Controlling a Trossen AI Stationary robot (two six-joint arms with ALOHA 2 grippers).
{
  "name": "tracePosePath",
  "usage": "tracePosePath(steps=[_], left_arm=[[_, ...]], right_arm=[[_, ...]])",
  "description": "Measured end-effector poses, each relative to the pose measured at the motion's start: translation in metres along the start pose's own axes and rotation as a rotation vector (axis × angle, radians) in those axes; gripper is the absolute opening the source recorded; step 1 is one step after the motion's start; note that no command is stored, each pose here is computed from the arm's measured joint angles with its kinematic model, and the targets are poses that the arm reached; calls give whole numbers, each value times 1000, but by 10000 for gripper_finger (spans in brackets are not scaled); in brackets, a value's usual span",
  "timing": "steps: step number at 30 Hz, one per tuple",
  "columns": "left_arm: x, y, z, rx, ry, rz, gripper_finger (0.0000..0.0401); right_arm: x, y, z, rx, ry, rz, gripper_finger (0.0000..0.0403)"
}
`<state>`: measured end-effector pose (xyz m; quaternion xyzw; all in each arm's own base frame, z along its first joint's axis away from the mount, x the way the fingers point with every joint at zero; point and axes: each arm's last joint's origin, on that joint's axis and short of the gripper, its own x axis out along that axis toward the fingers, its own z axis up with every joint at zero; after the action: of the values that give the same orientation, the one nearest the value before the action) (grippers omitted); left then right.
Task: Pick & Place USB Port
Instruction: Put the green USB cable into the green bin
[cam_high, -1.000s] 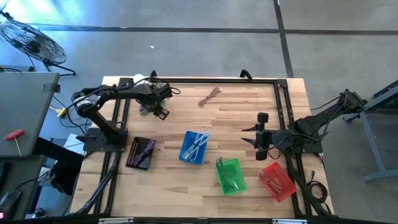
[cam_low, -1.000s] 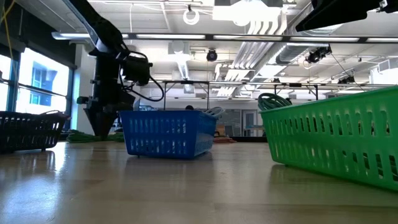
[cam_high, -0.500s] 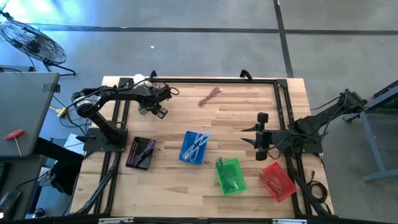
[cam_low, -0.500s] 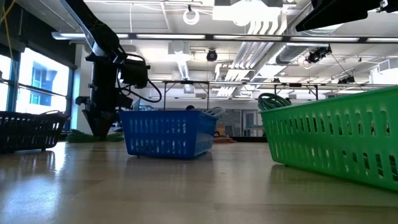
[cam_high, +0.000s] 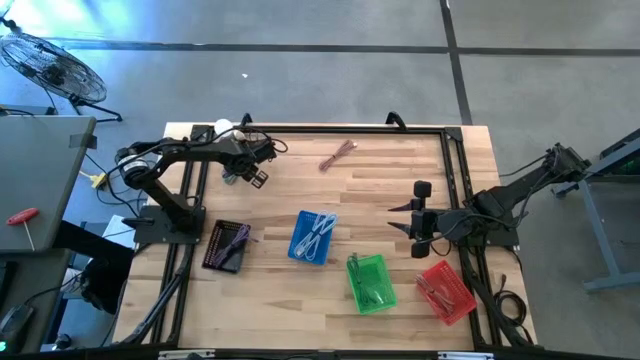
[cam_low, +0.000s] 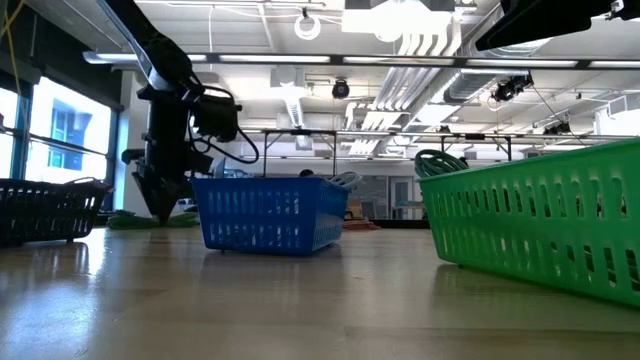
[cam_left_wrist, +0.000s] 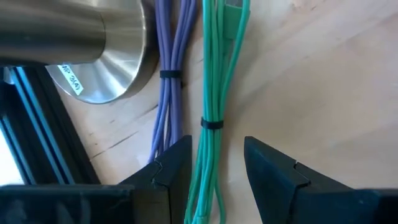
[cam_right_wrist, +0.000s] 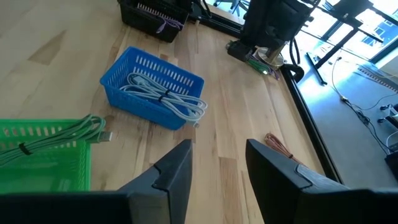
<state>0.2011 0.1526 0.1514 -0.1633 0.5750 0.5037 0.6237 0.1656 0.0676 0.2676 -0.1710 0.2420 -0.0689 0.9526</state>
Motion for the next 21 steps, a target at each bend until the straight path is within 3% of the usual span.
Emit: tracePosePath(steps=[15,21], left_arm=[[8,-2,-1,8,44,-9,140],[20,2,1,-46,110,-32,139]], right_arm=[[0,1,0,20,-1,40,138],[0,1,0,27,-1,42,138]])
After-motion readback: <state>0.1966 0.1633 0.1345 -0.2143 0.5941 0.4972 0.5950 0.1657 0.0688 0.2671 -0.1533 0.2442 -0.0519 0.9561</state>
